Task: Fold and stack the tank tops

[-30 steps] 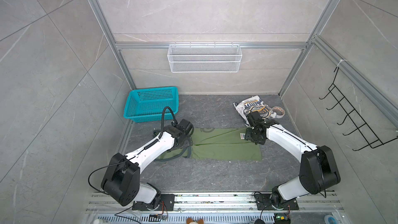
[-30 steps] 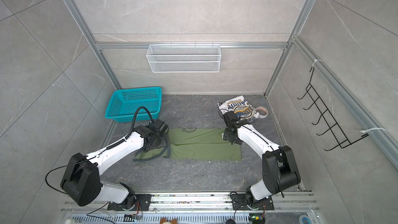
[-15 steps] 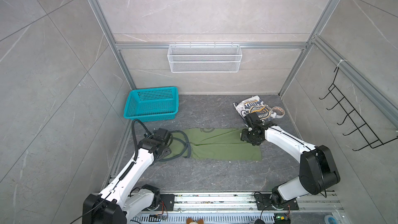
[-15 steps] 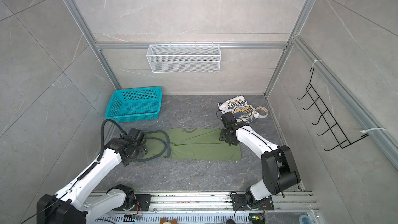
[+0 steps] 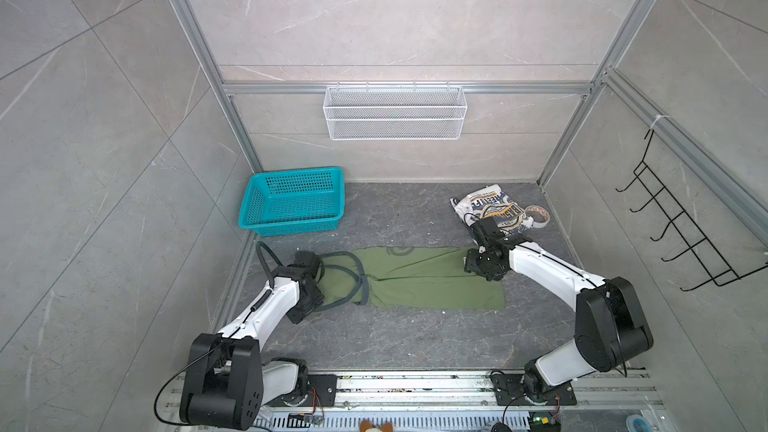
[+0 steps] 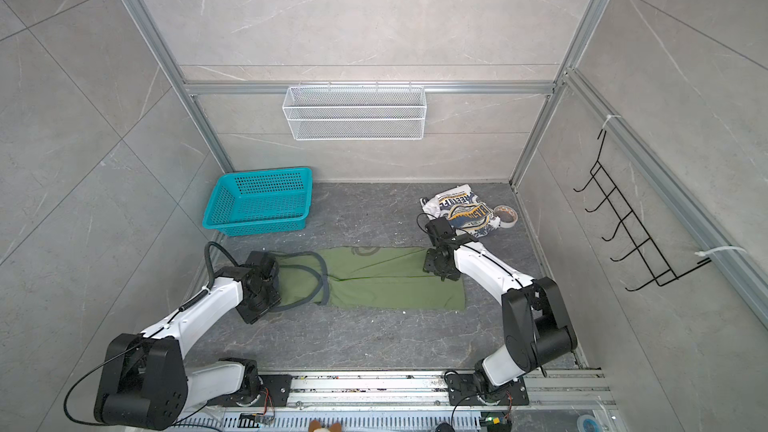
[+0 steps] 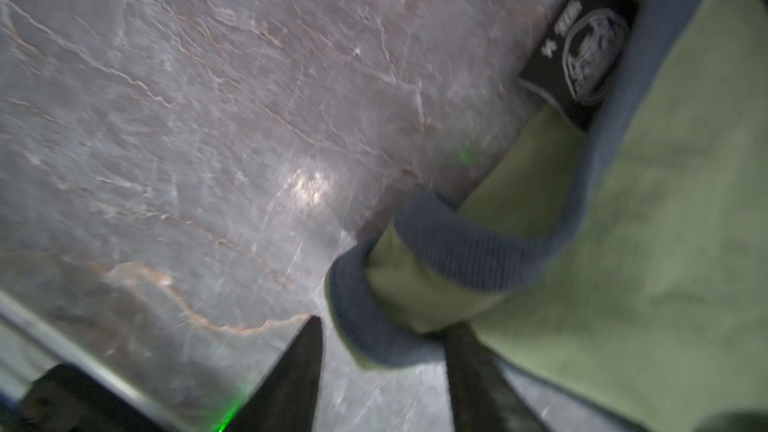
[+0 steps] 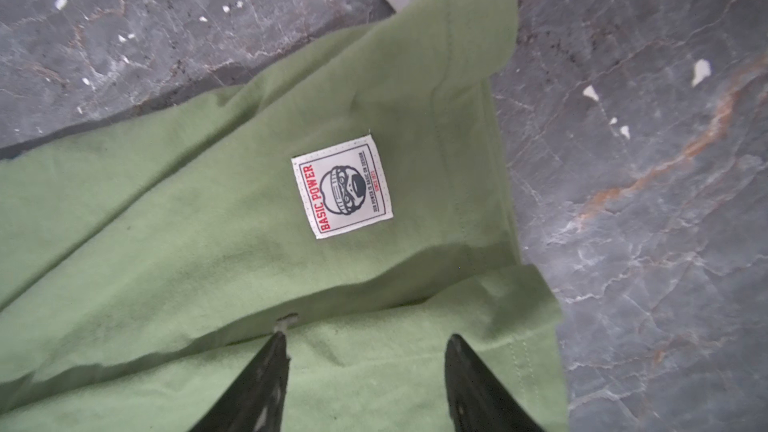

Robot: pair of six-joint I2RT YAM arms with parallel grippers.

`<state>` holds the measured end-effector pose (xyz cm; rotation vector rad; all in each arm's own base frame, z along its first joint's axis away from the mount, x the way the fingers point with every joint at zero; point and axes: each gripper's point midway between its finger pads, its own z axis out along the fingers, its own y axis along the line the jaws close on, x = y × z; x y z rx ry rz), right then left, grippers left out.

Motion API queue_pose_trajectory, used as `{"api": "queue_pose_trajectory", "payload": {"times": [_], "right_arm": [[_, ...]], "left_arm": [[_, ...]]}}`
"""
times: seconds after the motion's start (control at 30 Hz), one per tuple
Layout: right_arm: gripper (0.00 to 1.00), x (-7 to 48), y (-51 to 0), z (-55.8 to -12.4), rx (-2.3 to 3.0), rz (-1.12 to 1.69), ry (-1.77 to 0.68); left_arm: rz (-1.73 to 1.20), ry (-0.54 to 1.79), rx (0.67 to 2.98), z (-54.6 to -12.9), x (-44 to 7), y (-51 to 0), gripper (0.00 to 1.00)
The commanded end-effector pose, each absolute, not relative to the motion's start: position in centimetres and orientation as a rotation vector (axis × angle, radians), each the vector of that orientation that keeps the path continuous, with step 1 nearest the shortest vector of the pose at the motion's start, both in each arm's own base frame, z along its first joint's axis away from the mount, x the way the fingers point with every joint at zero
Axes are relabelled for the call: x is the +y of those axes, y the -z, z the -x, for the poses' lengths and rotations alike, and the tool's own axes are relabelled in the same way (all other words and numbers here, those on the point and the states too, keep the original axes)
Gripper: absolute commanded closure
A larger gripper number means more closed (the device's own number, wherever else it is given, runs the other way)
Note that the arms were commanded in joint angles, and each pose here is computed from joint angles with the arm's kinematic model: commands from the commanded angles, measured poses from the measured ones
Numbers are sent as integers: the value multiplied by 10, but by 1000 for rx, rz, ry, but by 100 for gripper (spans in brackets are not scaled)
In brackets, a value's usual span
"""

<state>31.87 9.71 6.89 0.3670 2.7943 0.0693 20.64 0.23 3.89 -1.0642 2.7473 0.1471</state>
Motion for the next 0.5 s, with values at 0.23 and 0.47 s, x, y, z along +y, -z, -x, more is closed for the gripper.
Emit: {"api": "queue_pose_trajectory", "payload": {"times": [0.23, 0.47], "right_arm": [[39, 83, -27, -293, 2927, -497, 21], [41, 58, -8, -297, 2971, -622, 76]], "left_arm": [[1001, -111, 2621, -259, 14, -67, 94], [1099, -139, 2526, -268, 40, -91, 93]]}}
